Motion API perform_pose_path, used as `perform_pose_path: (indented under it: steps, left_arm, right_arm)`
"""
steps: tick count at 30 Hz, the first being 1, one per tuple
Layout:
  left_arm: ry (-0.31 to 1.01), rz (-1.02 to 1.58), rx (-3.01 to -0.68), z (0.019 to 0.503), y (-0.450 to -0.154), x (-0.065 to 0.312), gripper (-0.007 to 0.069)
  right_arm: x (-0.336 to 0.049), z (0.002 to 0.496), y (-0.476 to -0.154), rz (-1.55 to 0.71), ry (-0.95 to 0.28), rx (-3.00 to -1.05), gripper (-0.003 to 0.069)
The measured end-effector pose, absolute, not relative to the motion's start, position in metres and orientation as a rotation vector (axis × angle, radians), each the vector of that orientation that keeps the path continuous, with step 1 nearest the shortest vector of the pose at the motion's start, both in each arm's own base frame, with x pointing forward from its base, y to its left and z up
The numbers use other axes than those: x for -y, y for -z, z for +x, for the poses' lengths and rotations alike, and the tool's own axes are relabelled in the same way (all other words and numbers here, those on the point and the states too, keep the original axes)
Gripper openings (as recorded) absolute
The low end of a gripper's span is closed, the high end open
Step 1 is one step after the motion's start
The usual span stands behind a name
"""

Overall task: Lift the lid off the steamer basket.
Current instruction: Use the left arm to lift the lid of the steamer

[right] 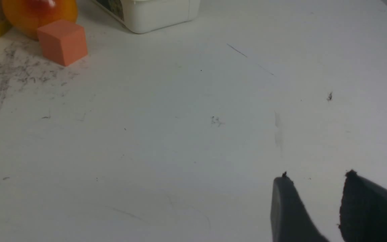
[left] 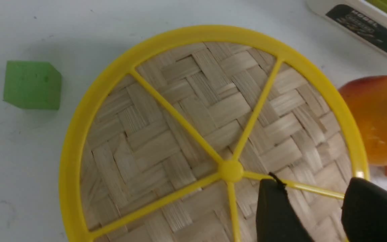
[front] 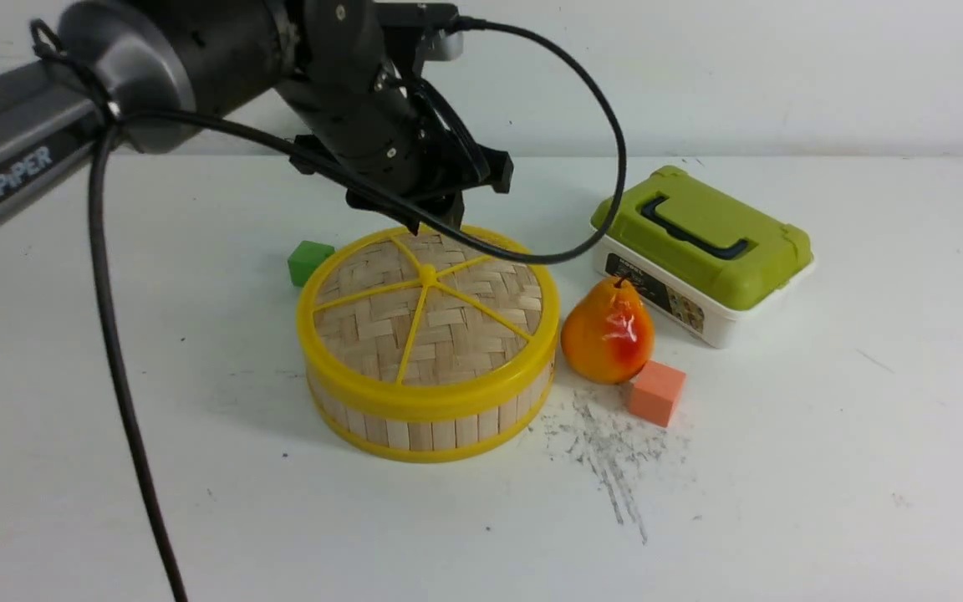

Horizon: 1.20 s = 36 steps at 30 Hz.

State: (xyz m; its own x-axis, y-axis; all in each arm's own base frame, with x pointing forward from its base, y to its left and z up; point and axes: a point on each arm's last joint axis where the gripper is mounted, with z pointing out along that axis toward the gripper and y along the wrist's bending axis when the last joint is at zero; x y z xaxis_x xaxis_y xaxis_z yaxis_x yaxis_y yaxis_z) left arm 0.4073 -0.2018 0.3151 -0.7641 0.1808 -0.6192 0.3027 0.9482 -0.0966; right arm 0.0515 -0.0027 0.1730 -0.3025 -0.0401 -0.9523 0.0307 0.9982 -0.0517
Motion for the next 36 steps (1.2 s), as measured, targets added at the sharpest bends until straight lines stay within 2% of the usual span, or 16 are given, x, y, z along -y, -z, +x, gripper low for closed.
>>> perform_pose_path:
  steps: [4, 7, 20, 26, 33, 36]
  left_arm:
    - [0.147, 0.378, -2.468, 0.419, -0.293, 0.201, 0.0291]
    - [0.124, 0.378, -2.461, 0.423, -0.287, 0.202, 0.0291]
    - [0.174, 0.329, -2.46, 0.43, -0.274, 0.207, 0.0286]
    - [0.179, 0.256, -2.508, 0.433, -0.261, 0.208, 0.0244]
    - [0.173, 0.239, -2.525, 0.432, -0.259, 0.208, 0.0123]
    - [0.173, 0.238, -2.525, 0.432, -0.26, 0.208, 0.011]
  right_arm:
    - [0.003, 0.052, -0.173, -0.007, 0.07, -1.877, 0.0239]
    - [0.003, 0.052, -0.173, -0.007, 0.07, -1.877, 0.0239]
    - [0.003, 0.052, -0.173, -0.007, 0.07, -1.877, 0.0239]
    - [0.003, 0.052, -0.173, -0.007, 0.07, -1.877, 0.0239]
    - [0.003, 0.052, -0.173, -0.007, 0.07, -1.877, 0.0239]
    - [0.003, 0.052, -0.173, -0.007, 0.07, -1.877, 0.0239]
